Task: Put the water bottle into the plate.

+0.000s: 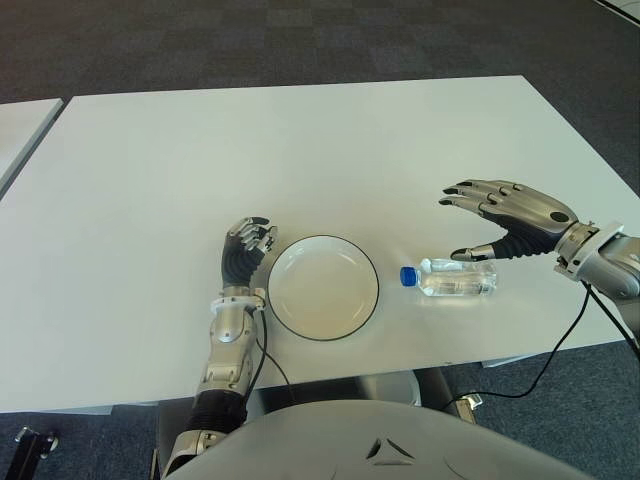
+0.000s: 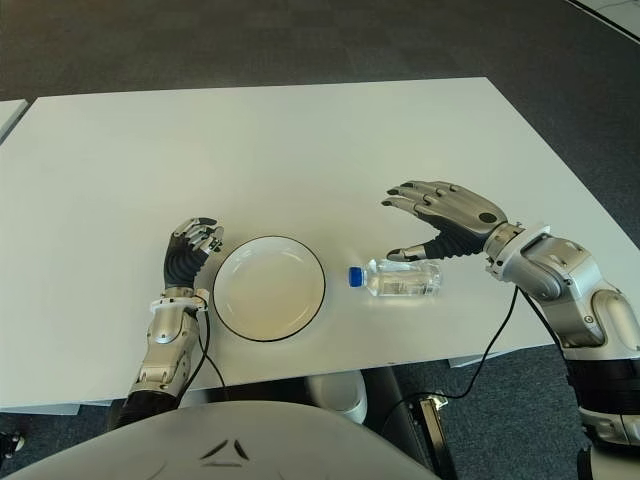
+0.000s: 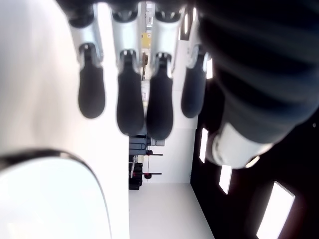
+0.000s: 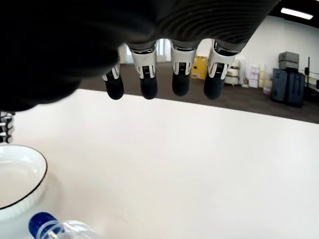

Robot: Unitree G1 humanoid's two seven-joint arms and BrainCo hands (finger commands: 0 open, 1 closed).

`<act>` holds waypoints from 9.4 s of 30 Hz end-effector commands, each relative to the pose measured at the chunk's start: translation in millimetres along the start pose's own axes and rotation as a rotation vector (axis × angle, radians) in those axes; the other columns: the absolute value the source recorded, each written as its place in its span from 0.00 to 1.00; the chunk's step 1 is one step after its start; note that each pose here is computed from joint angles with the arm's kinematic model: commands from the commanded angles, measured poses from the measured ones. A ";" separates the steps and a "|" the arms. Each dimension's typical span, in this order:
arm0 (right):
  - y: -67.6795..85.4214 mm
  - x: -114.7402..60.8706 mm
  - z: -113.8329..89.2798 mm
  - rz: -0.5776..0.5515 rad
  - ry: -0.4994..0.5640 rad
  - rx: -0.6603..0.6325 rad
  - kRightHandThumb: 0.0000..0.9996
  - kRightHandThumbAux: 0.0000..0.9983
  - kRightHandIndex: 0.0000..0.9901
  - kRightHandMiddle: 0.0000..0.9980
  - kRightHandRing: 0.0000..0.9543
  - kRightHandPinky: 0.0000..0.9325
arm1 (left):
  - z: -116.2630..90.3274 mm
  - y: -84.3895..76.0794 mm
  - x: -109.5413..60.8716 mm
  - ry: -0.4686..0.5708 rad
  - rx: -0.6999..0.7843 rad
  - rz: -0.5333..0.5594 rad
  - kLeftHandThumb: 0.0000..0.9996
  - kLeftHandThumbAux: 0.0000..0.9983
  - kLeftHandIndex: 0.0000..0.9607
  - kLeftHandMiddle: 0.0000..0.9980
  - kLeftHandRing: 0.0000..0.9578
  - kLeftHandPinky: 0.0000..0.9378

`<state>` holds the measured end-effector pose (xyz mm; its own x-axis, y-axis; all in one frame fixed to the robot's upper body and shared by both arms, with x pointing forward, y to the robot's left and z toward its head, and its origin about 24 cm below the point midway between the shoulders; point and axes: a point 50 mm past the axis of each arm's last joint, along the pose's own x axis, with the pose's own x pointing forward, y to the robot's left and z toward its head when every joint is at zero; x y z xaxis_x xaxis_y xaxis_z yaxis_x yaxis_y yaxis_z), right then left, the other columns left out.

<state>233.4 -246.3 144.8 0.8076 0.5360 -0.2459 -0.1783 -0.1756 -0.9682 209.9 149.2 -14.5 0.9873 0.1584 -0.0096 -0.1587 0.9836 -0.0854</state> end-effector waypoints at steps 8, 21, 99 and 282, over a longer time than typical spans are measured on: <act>43.2 -15.1 5.5 -0.056 -0.089 0.025 0.38 0.19 0.00 0.00 0.00 0.00 | -0.7 1.6 0.6 -0.017 -0.020 0.009 0.71 0.71 0.45 0.63 0.65 0.64; 76.6 -26.2 14.8 0.005 -0.141 0.017 0.41 0.19 0.00 0.00 0.00 0.00 | 0.4 11.7 -0.5 -0.015 0.017 0.029 0.71 0.71 0.45 0.63 0.66 0.65; 119.1 52.7 5.9 0.625 0.166 -0.479 0.69 0.53 0.00 0.00 0.00 0.02 | 12.1 37.9 -22.1 0.032 0.049 0.156 0.71 0.71 0.45 0.63 0.64 0.64; 94.5 29.7 37.9 0.648 0.344 -0.185 0.52 0.58 0.35 0.28 0.25 0.34 | 21.8 68.6 -21.3 -0.032 0.094 0.206 0.71 0.71 0.45 0.64 0.65 0.64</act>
<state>230.5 -219.9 62.0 0.7652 -0.0259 -0.6433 -0.5317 -0.5888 -0.6088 178.1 213.3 5.2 0.9360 0.3502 0.0358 -0.3503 0.9366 -0.0015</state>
